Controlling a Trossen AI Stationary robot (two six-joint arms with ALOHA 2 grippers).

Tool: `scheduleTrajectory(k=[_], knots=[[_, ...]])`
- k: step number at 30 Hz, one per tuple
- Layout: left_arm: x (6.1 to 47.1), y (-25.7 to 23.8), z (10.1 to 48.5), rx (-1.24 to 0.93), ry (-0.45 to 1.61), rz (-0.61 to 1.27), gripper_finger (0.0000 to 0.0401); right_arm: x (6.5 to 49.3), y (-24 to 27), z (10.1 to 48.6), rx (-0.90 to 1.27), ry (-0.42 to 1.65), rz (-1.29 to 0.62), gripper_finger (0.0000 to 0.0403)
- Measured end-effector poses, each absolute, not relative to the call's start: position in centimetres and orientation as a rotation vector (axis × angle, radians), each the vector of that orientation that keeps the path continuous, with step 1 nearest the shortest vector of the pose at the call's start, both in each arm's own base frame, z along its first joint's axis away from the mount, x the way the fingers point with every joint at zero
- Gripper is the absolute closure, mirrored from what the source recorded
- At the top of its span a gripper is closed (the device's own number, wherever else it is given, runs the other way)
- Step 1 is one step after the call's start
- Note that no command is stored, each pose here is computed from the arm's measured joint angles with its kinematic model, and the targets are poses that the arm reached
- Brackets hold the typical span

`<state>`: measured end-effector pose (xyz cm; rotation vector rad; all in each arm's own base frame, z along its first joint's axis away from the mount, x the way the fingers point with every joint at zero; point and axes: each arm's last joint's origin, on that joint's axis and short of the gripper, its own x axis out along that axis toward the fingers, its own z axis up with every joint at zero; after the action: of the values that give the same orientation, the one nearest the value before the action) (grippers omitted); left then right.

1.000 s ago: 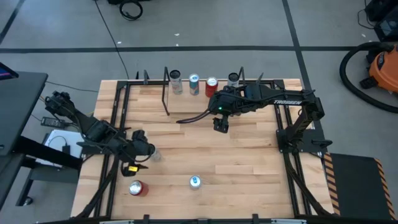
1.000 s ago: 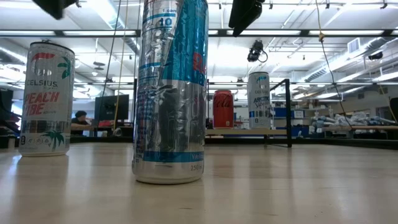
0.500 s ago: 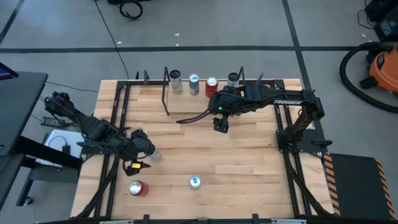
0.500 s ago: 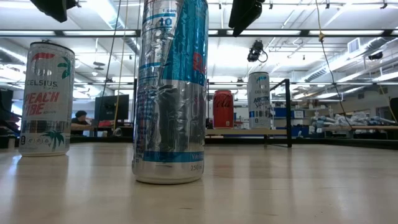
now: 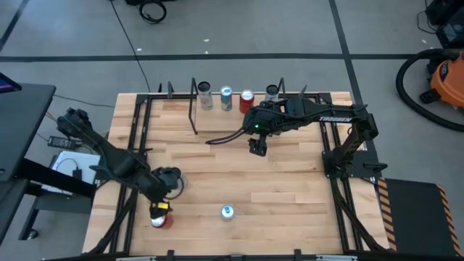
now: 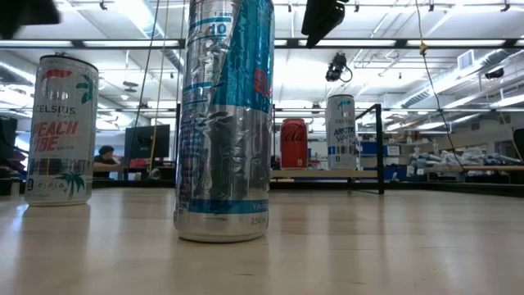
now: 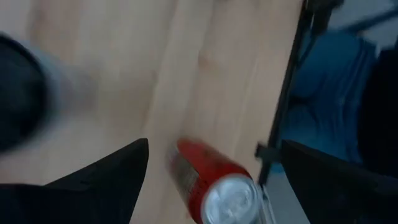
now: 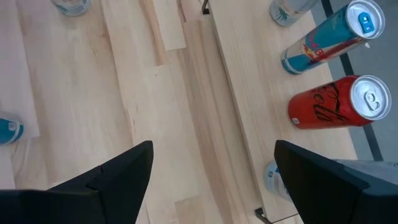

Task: Place canned beverage on shelf
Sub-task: Align the red and black soda can with the red and black soda can on the shelf

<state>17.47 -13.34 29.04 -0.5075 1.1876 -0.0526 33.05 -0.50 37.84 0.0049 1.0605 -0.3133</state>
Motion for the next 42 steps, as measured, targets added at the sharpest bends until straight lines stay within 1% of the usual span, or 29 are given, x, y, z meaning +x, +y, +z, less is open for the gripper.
scheduleTrajectory(k=[4,8,19,26,35,42], knots=[[17.6,-14.8,27.9,-0.56,1.3,-0.047,0.0037,33.1,-0.5,37.8,0.005,1.061,-0.313,0.0057],[17.4,-16.0,27.0,-0.581,1.364,-0.026,0.0037,33.1,-0.5,37.8,0.004,1.061,-0.314,0.0057],[16.9,-18.3,25.4,-0.607,1.446,0.057,0.0037,33.1,-0.5,37.8,0.004,1.061,-0.314,0.0057],[17.2,-18.8,24.5,-0.589,1.467,0.083,0.0037,33.0,-0.5,37.8,0.002,1.061,-0.316,0.0057],[17.8,-19.7,22.4,-0.534,1.522,0.143,0.0037,33.0,-0.5,37.8,-0.002,1.062,-0.313,0.0057],[17.9,-19.9,22.2,-0.539,1.55,0.139,0.0037,33.1,-0.5,37.8,-0.008,1.063,-0.31,0.0057]])
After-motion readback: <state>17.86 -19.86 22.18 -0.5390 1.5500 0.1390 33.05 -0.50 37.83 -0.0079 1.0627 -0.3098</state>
